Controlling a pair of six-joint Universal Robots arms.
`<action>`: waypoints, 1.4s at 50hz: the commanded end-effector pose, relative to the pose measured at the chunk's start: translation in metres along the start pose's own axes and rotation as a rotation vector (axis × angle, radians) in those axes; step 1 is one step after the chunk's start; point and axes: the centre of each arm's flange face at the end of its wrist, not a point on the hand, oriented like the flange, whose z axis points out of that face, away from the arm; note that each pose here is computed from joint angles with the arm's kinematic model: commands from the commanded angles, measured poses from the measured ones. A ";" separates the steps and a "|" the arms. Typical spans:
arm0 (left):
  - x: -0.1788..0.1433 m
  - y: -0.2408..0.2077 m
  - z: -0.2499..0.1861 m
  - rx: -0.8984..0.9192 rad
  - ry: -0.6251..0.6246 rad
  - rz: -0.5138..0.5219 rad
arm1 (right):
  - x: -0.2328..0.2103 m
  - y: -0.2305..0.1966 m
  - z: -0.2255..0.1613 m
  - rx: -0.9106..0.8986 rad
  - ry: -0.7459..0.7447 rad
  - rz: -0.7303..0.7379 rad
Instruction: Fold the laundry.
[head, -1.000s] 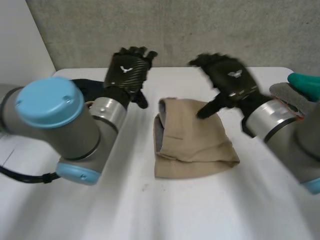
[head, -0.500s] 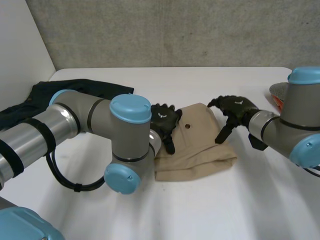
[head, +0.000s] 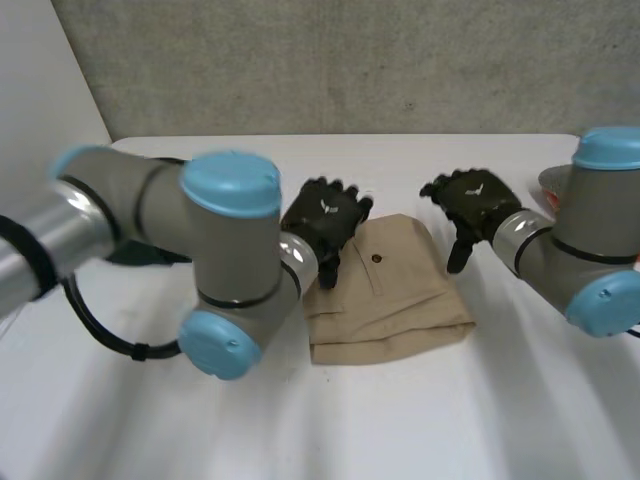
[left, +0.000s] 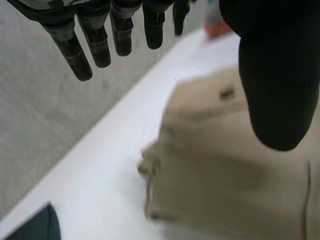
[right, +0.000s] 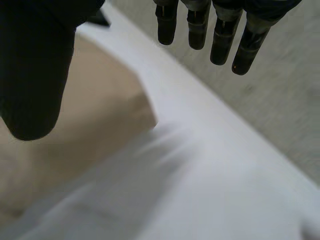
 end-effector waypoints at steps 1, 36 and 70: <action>-0.035 -0.071 -0.059 0.213 0.126 -0.078 | 0.001 -0.025 -0.049 0.128 0.056 0.020; -0.045 -0.076 -0.121 0.272 0.440 -0.226 | -0.093 0.049 -0.031 0.259 -0.039 -0.159; -0.055 -0.077 -0.122 0.278 0.409 -0.228 | 0.012 -0.019 0.003 0.478 0.160 -0.192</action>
